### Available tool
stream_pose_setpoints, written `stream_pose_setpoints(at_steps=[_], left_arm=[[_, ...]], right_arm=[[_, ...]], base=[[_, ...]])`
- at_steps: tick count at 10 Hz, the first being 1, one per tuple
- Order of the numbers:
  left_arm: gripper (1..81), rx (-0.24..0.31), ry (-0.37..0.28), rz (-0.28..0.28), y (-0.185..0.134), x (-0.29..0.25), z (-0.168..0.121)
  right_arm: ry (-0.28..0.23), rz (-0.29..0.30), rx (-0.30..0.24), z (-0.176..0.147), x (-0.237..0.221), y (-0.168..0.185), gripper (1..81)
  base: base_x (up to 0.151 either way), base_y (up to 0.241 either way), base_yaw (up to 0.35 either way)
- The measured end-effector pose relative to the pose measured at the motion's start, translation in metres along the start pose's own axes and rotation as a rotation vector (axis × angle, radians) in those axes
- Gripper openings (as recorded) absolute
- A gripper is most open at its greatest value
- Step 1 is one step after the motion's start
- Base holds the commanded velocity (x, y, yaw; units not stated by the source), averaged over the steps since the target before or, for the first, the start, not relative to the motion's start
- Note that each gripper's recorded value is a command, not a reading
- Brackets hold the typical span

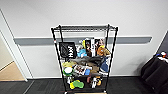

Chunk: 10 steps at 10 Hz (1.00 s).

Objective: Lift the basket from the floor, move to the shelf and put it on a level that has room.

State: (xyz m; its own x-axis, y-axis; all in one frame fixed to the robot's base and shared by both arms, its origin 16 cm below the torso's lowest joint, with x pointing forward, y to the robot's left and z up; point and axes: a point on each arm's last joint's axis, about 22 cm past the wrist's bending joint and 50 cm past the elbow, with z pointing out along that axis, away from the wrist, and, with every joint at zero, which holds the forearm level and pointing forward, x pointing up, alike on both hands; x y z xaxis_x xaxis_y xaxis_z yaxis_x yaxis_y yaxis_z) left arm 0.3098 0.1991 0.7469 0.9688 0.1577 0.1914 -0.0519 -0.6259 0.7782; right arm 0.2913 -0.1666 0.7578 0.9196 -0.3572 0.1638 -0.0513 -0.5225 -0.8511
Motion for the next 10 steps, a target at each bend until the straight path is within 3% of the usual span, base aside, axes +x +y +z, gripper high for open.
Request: stream_pose_setpoints(at_steps=[10], left_arm=[[1.0,-0.005,-0.001,0.0,0.0022,-0.0002,0.0024]], right_arm=[[-0.002,0.004,-0.007,-0.0016,-0.003,0.0039,1.0]], base=[[0.124,0.0,0.0]])
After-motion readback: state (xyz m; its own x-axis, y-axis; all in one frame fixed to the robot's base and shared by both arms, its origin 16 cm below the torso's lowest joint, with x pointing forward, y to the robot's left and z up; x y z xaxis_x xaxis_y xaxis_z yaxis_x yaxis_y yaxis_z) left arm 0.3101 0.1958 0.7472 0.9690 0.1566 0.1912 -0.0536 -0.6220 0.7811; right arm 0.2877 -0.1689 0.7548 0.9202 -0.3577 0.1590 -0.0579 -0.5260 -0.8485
